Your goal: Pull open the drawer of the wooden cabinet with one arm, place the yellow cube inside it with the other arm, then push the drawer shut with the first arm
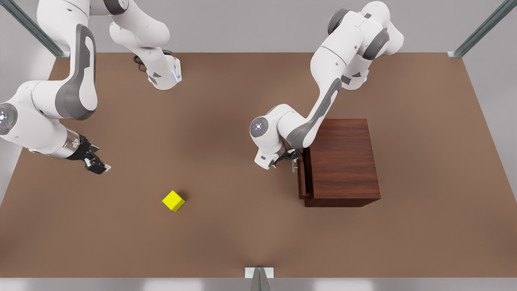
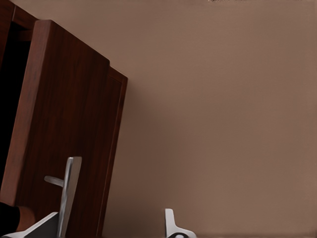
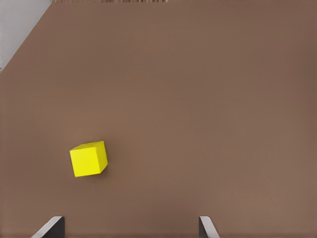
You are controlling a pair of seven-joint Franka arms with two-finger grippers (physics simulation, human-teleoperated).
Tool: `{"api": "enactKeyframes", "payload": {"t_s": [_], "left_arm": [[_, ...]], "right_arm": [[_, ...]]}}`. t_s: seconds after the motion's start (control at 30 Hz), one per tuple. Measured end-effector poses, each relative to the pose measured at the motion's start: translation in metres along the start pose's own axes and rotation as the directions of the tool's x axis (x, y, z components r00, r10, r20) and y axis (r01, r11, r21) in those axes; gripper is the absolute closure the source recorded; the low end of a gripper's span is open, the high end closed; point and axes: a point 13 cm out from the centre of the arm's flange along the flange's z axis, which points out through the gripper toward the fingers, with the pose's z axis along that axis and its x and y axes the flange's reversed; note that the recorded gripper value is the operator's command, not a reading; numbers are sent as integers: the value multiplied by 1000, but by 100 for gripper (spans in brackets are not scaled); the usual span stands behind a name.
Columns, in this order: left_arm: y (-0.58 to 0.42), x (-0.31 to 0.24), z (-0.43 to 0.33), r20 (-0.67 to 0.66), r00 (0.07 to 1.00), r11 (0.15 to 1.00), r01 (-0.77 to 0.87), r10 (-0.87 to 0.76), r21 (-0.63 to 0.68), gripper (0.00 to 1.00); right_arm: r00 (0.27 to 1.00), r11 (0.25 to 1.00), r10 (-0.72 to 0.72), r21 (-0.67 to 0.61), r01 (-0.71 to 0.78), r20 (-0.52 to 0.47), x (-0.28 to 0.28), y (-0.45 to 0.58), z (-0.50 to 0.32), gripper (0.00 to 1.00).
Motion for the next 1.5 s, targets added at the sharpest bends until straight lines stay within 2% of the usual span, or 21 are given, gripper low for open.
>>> {"api": "enactKeyframes", "payload": {"t_s": [0.97,1.2,1.27,1.33,1.4,1.5], "left_arm": [[-80,24,-40,70,998,995,-14,7,102,0],[-92,25,-87,85,996,990,14,-27,143,0],[-66,13,-122,97,995,991,25,-38,130,0],[-12,-22,-156,91,992,989,73,-85,126,0],[86,-85,-178,25,980,970,190,-195,151,0],[286,-165,-153,-151,916,907,392,-371,152,0]], "right_arm": [[1000,1000,14,2,-14,-2,-5,1,-1,0],[1000,999,-23,24,23,-19,12,21,18,0],[999,999,-26,41,27,-33,10,31,37,0],[998,998,-33,60,36,-50,10,46,61,0],[998,997,-23,71,27,-62,3,51,81,0],[996,994,-53,96,61,-78,20,75,121,0]]}}
